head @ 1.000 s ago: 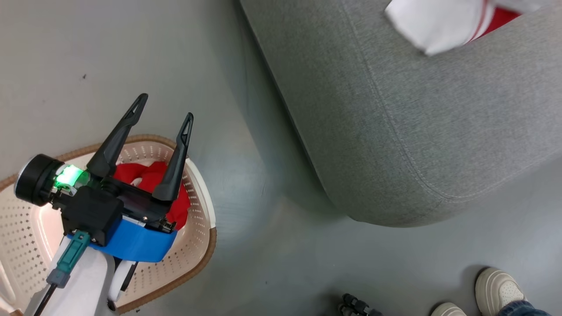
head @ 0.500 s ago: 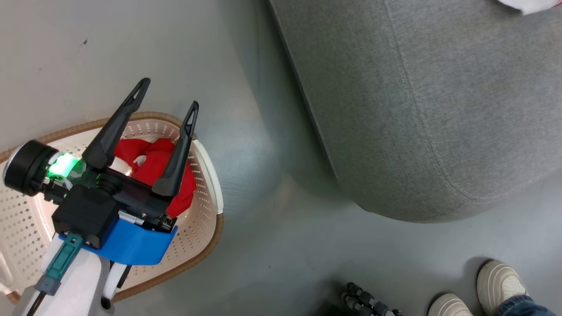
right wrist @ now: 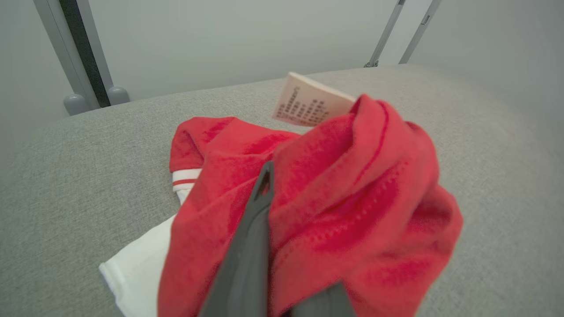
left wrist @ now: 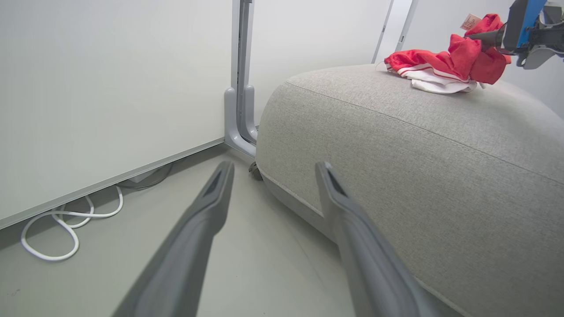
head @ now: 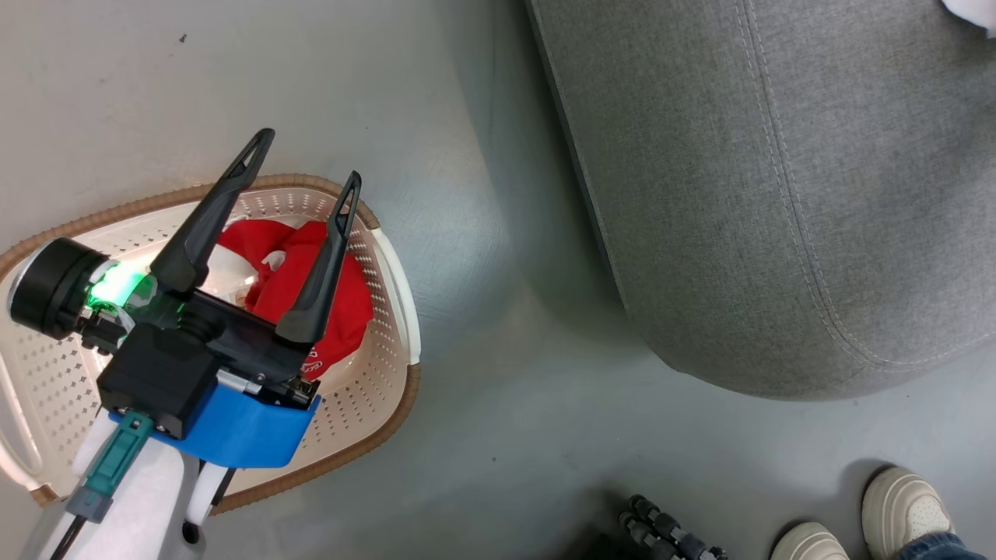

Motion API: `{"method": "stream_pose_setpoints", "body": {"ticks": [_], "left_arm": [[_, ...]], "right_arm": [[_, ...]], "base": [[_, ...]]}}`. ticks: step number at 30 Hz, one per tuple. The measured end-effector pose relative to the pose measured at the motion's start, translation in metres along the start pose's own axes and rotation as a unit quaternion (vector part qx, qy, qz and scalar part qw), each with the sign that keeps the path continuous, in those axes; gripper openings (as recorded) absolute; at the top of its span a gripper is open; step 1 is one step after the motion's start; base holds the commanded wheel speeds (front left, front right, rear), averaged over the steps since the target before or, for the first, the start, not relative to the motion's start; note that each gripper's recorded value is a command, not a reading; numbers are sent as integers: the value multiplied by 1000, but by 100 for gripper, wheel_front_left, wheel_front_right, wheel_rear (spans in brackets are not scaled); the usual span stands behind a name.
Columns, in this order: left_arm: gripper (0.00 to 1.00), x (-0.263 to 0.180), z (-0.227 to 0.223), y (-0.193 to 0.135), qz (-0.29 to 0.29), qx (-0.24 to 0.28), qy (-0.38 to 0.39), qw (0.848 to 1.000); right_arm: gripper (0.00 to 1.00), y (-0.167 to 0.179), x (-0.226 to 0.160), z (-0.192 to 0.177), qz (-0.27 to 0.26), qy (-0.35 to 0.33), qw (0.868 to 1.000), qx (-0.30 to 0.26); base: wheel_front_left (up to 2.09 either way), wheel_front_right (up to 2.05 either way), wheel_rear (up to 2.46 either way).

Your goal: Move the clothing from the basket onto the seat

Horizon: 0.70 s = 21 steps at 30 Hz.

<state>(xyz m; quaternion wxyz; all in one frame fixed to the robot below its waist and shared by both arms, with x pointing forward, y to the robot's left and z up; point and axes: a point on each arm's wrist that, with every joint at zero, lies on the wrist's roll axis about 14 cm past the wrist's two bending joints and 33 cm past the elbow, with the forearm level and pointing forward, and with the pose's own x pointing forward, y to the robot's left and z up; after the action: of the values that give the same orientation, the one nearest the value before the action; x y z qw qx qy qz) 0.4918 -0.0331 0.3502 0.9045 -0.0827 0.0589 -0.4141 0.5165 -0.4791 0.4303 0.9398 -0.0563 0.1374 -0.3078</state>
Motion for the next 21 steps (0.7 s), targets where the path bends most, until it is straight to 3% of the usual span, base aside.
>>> {"method": "stream_pose_setpoints", "body": {"ticks": [1, 21], "left_arm": [[100, 0, 0, 0, 1, 0, -1, 1000], [100, -1, 25, -1, 19, 3, -31, 999]], "right_arm": [[100, 1, 1, 0, 2, -1, 1000, -3], [100, 1, -3, 17, 9, -9, 1000, 3]], "base": [[0, 0, 0], [0, 0, 0]]}}
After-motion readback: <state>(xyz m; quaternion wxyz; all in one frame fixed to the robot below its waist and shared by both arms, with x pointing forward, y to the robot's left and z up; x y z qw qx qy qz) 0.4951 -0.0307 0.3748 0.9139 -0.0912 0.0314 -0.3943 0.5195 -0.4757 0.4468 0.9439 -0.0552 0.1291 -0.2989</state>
